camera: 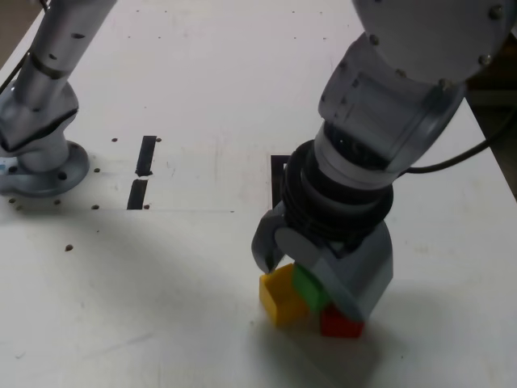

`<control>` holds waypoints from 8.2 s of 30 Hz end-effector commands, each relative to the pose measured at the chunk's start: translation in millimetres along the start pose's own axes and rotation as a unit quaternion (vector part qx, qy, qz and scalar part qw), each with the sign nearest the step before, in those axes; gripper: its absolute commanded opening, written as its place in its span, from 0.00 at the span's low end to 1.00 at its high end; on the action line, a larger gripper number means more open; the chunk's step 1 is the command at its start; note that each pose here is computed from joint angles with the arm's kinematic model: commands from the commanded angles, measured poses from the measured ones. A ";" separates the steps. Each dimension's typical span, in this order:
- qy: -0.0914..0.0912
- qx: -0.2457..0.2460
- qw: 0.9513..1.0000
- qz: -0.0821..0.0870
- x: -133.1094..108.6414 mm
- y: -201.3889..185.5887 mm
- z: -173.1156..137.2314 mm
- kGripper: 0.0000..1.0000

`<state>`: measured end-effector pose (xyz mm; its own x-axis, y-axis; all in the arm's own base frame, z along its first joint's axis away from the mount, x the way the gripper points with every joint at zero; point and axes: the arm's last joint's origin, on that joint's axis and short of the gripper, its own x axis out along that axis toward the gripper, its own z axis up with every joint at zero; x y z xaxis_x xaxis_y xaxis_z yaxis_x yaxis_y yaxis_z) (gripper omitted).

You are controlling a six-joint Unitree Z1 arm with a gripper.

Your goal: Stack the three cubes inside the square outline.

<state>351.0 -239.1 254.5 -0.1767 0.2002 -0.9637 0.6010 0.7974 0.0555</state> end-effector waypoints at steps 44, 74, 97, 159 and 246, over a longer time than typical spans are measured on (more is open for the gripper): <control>0.012 -0.029 0.999 0.005 -16.3 13.3 -48.0 0.19; 0.019 -0.243 0.966 -0.084 103.9 43.8 -187.9 0.19; -0.007 -0.280 0.960 -0.026 47.4 36.8 -219.8 1.00; -0.046 -0.250 0.963 -0.088 -29.3 -42.5 23.0 0.94; -0.026 -0.239 0.970 -0.026 -9.1 15.7 11.2 0.21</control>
<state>373.0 -240.5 247.9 -0.1683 0.1427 -0.9754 0.1634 0.9798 0.1152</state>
